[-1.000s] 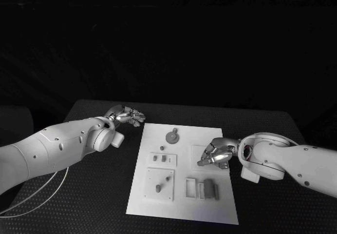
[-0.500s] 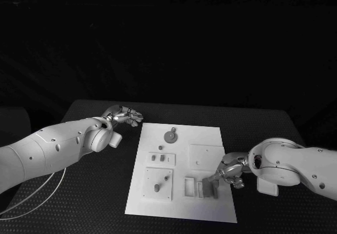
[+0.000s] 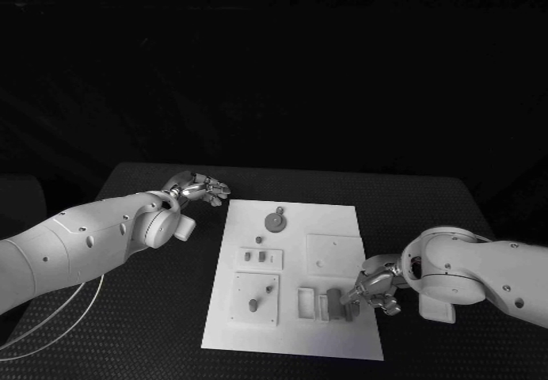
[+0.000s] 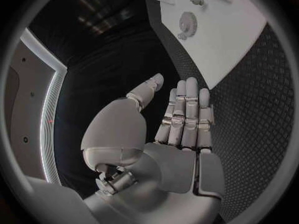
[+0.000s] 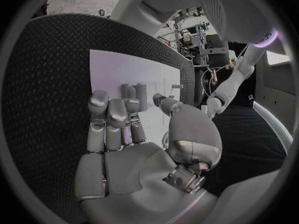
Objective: Assemble the parts on the task board
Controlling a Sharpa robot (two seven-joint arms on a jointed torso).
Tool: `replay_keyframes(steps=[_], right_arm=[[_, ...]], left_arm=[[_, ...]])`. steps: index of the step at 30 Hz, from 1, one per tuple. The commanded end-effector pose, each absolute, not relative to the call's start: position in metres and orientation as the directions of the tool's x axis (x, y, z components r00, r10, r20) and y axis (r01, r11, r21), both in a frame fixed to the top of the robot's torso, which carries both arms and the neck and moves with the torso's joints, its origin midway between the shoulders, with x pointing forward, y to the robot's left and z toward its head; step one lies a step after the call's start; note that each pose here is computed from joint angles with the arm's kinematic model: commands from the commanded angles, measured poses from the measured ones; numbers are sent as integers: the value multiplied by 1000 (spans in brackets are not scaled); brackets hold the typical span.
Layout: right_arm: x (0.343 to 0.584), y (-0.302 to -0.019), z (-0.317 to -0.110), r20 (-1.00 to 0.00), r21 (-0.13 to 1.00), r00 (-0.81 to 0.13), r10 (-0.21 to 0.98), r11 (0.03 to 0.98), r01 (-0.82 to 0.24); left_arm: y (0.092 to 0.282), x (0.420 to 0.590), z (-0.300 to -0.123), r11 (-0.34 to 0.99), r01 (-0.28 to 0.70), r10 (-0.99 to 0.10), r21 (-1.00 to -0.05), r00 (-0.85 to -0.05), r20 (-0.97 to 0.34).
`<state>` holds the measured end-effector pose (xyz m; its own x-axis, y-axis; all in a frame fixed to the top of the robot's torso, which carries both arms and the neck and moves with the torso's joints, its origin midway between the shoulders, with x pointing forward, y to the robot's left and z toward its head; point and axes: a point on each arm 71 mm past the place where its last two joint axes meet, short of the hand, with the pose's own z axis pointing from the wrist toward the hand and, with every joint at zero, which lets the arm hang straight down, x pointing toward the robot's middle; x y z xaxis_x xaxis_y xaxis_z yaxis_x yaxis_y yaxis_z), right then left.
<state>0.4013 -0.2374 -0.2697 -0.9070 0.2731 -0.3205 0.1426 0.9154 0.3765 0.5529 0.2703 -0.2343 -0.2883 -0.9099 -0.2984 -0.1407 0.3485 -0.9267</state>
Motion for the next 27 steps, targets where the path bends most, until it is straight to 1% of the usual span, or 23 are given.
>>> replay_keyframes(steps=[1,18,27], right_arm=[[404,-234,-270,-368,355,-893,260,927,124],[401,-228,-277,-366,332,-899,239,936,114],[402,-222,-277,-377,350,-891,251,930,114]], left_arm=[[267,552,-234,345,-133,-906,-929,-305,-293],[269,552,-234,346,-135,-907,-929,-301,-294],[270,552,-234,346,-135,-907,-928,-300,-294]])
